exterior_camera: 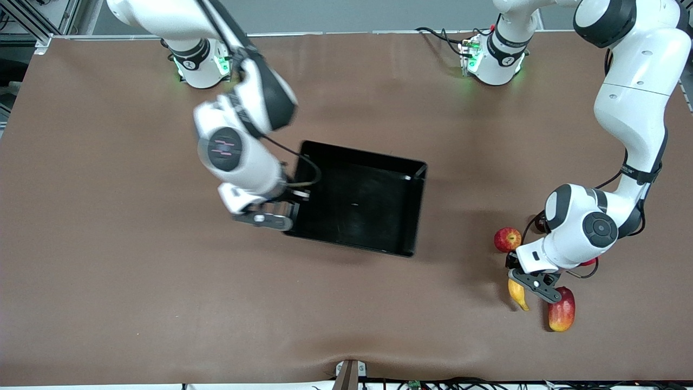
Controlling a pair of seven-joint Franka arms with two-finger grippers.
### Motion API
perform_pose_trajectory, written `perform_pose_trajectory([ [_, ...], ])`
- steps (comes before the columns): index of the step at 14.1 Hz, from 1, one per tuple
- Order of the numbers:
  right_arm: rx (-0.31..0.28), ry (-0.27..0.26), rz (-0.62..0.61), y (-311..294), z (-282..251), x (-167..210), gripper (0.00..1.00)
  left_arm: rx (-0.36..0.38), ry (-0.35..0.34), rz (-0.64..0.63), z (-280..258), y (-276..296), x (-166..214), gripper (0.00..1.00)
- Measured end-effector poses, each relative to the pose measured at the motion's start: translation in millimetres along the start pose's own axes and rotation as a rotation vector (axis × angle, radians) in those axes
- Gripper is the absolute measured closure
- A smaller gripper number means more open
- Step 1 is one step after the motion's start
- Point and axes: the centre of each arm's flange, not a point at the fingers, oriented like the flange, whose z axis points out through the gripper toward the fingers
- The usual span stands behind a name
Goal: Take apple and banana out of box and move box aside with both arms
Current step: 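Carry the banana beside the mango while the right gripper drags the box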
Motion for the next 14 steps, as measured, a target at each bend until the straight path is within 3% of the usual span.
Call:
perform_pose_trajectory([
  [5,-0.009,-0.027,-0.032,190.4,-50.6,82.6,0.95,0.011,0.003,-0.011,6.8,-7.1,-5.8,0.63],
  [8,0.018,-0.049,-0.076,349.1,-42.8,120.5,0.95,0.019,0.016,-0.025,10.6,-10.3,-7.5,0.39],
  [11,0.035,-0.033,-0.097,444.7,-14.8,132.0,0.95,0.03,0.037,-0.086,3.4,-14.4,-2.6,0.07],
  [12,0.033,-0.019,-0.115,466.6,1.0,134.7,0.95,0.033,0.042,-0.113,-2.9,-15.5,1.0,0.0],
  [14,0.022,0.002,-0.148,504.7,41.6,139.5,0.95,0.033,0.026,-0.166,-22.8,-12.9,8.8,0.0],
])
